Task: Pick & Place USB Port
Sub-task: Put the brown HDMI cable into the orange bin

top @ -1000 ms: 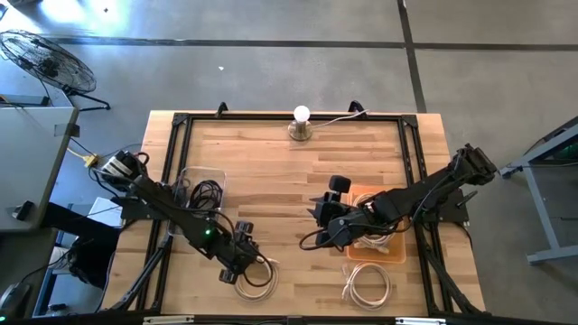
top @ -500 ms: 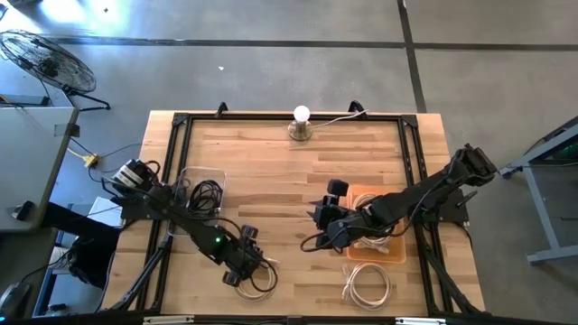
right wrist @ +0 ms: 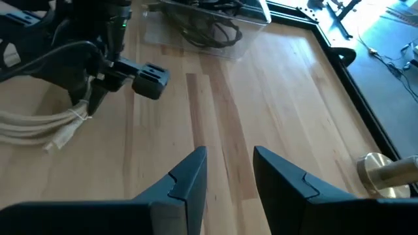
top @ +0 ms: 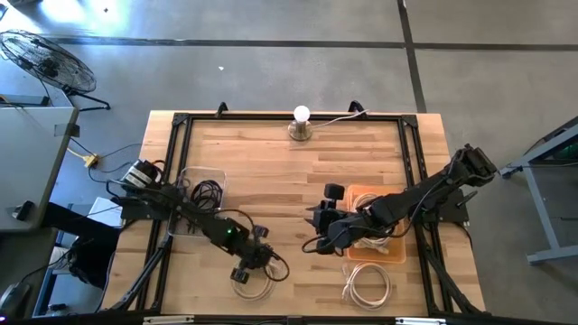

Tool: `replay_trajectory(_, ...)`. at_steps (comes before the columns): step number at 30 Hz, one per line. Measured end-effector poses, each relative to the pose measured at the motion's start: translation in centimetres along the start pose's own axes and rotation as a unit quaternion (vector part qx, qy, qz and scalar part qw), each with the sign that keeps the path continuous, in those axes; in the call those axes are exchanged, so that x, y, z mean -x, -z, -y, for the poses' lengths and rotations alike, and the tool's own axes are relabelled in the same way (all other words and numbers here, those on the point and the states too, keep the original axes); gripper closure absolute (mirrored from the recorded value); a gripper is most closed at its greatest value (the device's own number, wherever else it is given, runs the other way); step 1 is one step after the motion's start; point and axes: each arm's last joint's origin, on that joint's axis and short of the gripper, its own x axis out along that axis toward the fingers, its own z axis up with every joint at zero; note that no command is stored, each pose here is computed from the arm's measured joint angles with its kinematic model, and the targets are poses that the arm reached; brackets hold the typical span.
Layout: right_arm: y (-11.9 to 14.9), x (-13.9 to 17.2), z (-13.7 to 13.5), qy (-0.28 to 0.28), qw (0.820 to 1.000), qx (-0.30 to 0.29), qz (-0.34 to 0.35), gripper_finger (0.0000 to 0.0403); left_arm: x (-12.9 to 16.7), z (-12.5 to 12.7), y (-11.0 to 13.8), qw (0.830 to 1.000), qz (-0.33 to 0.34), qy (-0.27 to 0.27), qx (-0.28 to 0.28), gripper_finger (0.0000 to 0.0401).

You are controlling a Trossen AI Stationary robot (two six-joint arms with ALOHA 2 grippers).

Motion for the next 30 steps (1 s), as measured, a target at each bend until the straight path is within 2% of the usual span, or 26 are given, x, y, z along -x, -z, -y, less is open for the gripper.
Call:
replay_trajectory(2,0.0,0.0,0.0,-0.004,1.000,0.000,0.000,0.0286,-0.1,-0.1,-0.1,1.000,0.009,0.001,-0.011,0.0361)
replay_trajectory(6,0.0,0.3,-0.4,-0.006,1.000,0.015,0.005,0.0286,0.1,0.1,-0.5,0.999,0.032,-0.009,-0.032,0.0364)
replay_trajectory(9,-0.1,0.6,-0.9,-0.019,0.999,0.042,0.013,0.0286,0.6,0.1,-0.7,0.999,0.026,-0.019,-0.036,0.0364)
replay_trajectory(11,-0.1,0.8,-1.3,-0.047,0.996,0.073,0.019,0.0286,1.2,-0.1,-0.8,0.998,0.009,-0.051,-0.046,0.0364)
replay_trajectory(14,-0.2,1.4,-2.4,-0.095,0.988,0.118,0.036,0.0286,2.8,-0.3,-1.9,0.992,0.026,-0.113,-0.056,0.0364)
replay_trajectory(16,-0.2,2.2,-3.5,-0.161,0.972,0.161,0.053,0.0286,4.1,-0.4,-2.9,0.984,0.052,-0.157,-0.062,0.0364)
replay_trajectory(19,-0.2,4.0,-5.7,-0.283,0.926,0.228,0.104,0.0286,6.2,-0.5,-4.1,0.970,0.078,-0.210,-0.093,0.0364)
replay_trajectory(21,-0.3,5.2,-6.9,-0.308,0.903,0.262,0.145,0.0286,8.1,-0.4,-5.1,0.960,0.108,-0.233,-0.112,0.0364)
replay_trajectory(23,-0.1,6.4,-7.9,-0.290,0.893,0.297,0.174,0.0286,10.2,-0.3,-5.8,0.952,0.134,-0.245,-0.129,0.0364)
replay_trajectory(27,0.3,7.9,-8.9,-0.201,0.885,0.370,0.199,0.0286,14.2,-0.2,-6.5,0.938,0.185,-0.253,-0.147,0.0364)
replay_trajectory(30,-0.2,8.5,-9.2,-0.155,0.883,0.379,0.229,0.0286,16.0,-0.3,-6.4,0.933,0.208,-0.255,-0.148,0.0364)
